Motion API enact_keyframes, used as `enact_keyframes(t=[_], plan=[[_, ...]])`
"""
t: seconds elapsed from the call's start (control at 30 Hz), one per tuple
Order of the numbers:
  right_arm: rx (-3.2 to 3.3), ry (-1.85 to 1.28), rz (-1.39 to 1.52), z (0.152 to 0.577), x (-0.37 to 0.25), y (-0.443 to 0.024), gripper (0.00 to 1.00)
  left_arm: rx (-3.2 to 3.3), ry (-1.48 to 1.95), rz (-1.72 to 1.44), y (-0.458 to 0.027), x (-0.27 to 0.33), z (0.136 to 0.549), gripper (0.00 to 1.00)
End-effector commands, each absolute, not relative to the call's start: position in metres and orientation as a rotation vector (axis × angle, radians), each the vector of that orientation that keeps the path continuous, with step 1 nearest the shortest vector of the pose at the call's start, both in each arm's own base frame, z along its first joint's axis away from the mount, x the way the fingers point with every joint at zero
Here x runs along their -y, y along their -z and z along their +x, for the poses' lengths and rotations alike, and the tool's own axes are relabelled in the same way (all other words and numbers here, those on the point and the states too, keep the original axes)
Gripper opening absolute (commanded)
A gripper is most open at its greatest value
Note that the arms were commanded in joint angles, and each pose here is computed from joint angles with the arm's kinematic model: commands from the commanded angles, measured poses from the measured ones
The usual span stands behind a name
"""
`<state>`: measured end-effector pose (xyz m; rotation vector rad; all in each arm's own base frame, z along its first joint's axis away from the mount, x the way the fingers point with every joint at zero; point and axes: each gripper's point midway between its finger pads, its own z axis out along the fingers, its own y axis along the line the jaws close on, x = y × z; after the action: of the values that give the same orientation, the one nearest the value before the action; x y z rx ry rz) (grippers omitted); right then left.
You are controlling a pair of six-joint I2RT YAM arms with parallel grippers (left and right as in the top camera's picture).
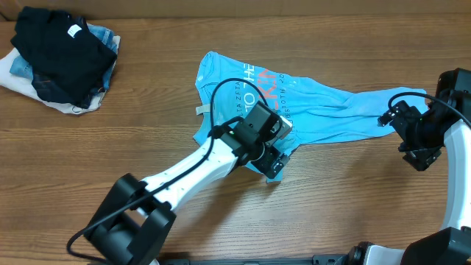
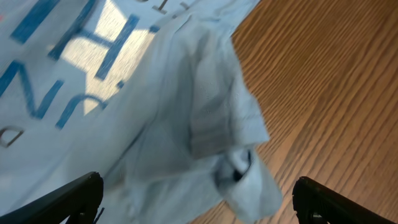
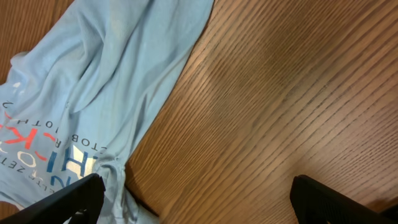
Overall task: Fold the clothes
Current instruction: 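Reach the left gripper to the shirt's lower sleeve and grasp it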
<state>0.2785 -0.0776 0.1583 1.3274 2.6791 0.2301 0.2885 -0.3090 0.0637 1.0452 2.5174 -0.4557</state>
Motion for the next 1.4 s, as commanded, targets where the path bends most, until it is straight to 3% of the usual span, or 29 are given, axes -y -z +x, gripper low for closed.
enact_keyframes(t=[0.0, 0.5, 0.63, 1.03, 1.37], plan=[[-2.674, -0.232, 1.313, 0.280, 0.078, -0.160, 1.00, -2.435, 0.470, 1.123, -0.073, 0.332, 0.294, 1.00], [-2.675, -0.232, 1.312, 0.280, 0.078, -0.160, 1.00, -2.446, 0.335, 1.161, -0.050, 0.328, 0.300, 0.99], [-2.674, -0.232, 1.312, 0.280, 0.078, -0.160, 1.00, -2.435, 0.333, 1.185, -0.050, 0.330, 0.298, 0.85], [-2.676, -0.231, 1.313, 0.280, 0.078, -0.160, 1.00, -2.430, 0.343, 1.277, -0.036, 0.341, 0.281, 0.84], [-2.678, -0.232, 1.314, 0.280, 0.078, -0.159, 1.00, -2.421, 0.344, 1.280, -0.030, 0.344, 0.284, 0.67]])
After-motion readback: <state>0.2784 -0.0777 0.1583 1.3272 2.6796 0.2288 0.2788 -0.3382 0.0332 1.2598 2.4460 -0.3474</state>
